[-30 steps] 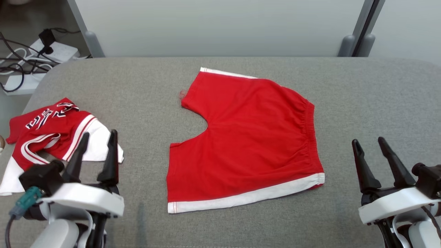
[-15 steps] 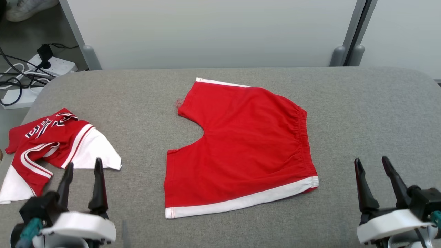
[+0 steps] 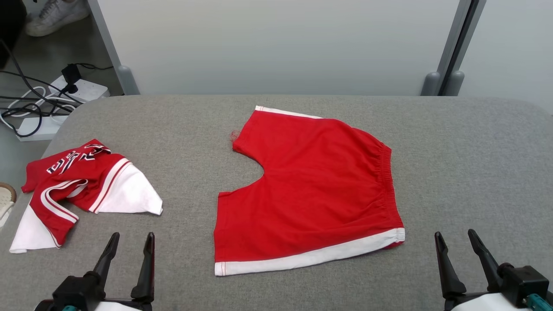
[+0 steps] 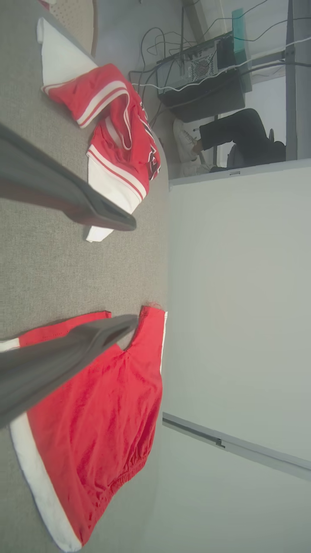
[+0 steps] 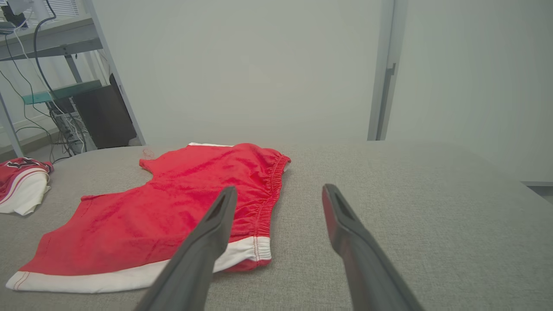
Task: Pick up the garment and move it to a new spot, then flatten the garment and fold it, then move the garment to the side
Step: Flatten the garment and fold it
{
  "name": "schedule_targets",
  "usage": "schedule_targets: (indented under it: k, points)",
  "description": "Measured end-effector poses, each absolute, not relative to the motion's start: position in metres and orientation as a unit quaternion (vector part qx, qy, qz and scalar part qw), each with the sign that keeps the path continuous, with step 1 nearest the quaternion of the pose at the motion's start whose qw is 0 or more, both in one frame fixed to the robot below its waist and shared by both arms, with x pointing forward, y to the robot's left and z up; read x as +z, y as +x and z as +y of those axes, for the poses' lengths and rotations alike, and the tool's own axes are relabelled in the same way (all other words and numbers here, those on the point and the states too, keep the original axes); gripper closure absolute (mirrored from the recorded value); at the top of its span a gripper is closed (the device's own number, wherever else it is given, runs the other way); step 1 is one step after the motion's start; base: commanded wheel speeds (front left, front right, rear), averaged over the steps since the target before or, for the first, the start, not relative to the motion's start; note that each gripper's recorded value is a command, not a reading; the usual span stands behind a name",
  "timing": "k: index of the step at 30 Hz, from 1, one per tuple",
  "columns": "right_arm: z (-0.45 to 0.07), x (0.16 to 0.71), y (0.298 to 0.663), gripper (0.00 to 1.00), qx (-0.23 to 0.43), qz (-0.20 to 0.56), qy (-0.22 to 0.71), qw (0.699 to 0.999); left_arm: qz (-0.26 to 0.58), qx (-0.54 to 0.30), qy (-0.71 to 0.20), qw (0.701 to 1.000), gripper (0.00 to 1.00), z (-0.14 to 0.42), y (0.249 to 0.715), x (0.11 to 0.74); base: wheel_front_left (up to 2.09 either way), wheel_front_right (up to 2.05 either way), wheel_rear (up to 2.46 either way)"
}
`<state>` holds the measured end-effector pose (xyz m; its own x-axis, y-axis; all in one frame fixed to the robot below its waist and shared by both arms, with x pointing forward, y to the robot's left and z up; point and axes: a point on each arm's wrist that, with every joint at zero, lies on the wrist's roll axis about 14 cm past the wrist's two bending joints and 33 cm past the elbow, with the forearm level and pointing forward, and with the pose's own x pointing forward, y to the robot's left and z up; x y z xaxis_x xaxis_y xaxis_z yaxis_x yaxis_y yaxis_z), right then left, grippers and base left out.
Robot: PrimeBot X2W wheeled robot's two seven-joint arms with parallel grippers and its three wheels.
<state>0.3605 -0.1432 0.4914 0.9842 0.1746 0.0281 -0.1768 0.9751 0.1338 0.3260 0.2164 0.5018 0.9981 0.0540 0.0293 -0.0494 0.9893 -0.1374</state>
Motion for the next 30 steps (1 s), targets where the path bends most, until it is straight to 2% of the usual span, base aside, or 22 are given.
schedule_targets:
  k: [30]
  points:
    - [-0.141,0.485,0.357,0.0,0.083,0.0,0.07,0.994,0.001,0.016,-0.058,0.998,0.0,0.213,0.329,0.491,0.0,0.0,0.0]
